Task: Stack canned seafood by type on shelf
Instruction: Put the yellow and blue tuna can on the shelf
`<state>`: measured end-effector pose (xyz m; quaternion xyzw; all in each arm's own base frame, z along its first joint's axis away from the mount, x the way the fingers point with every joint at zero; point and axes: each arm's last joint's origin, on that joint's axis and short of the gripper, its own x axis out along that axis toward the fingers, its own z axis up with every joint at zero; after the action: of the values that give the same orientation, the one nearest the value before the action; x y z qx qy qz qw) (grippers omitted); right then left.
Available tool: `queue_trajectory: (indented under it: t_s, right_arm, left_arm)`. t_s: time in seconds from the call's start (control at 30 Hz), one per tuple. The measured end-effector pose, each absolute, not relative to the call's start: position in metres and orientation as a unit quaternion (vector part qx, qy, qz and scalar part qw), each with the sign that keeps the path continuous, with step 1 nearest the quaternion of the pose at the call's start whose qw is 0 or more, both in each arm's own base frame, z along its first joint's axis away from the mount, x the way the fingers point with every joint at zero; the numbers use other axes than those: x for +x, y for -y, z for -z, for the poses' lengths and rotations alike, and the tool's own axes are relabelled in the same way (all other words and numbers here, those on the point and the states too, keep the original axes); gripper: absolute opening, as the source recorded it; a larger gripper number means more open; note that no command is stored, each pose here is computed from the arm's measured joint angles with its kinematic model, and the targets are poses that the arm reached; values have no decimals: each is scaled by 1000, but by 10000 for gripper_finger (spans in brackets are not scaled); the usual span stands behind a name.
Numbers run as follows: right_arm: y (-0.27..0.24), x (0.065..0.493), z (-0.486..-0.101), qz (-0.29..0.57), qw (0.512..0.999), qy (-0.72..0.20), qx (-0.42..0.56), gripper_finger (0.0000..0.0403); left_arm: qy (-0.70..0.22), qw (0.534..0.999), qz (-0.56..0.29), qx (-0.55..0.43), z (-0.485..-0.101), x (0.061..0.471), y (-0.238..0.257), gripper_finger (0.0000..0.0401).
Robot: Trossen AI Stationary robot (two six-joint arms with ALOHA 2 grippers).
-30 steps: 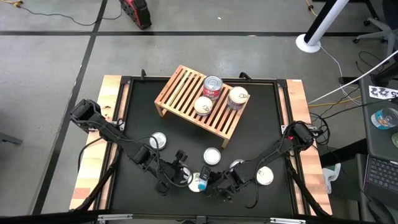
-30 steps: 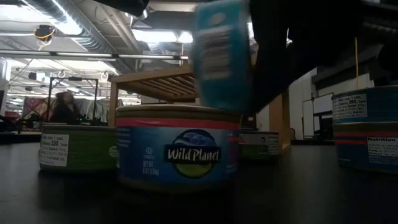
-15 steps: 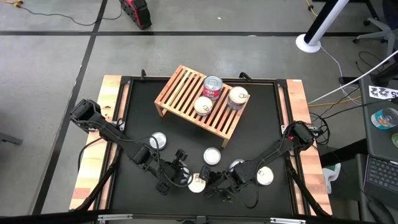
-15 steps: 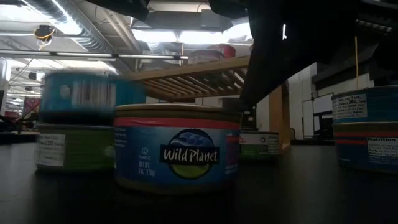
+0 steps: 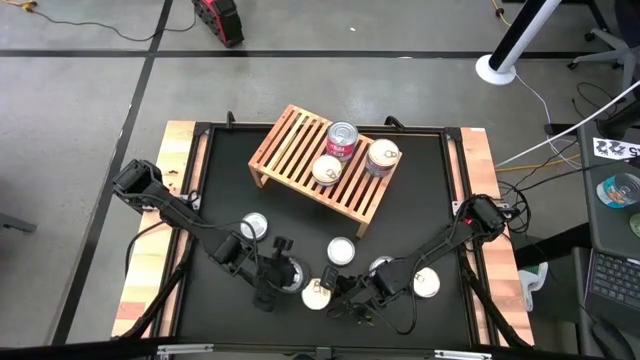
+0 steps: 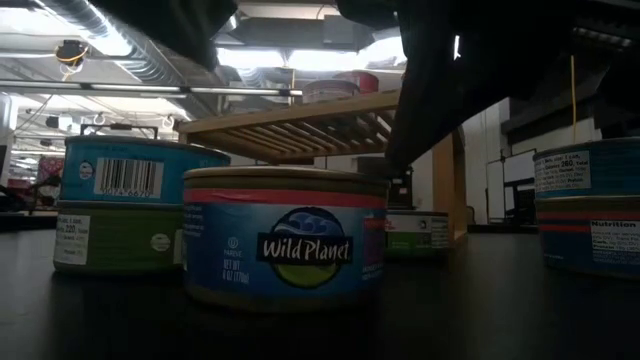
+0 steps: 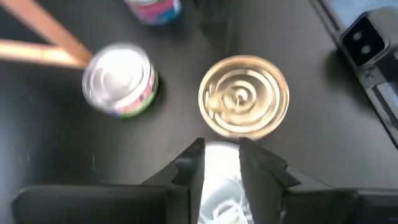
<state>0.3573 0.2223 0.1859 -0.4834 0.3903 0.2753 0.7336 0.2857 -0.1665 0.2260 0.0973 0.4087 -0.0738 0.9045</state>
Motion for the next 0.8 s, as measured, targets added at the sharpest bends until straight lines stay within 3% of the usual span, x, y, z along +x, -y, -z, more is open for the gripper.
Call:
queue_trajectory:
  t_s: [0.17,0.43,0.8]
  right_arm:
    - [-222,357,-186,-273,734,-390,-485,7]
    - [-220,358,-187,-234,739,-397,-491,7]
    - [-220,359,-187,-233,740,-397,-490,7]
  left_arm:
    - [-443,890,67,82,-222,278,167,134]
    - [-459,865,127,159,-219,262,184,177]
    - [-470,828,153,266,-189,261,203,184]
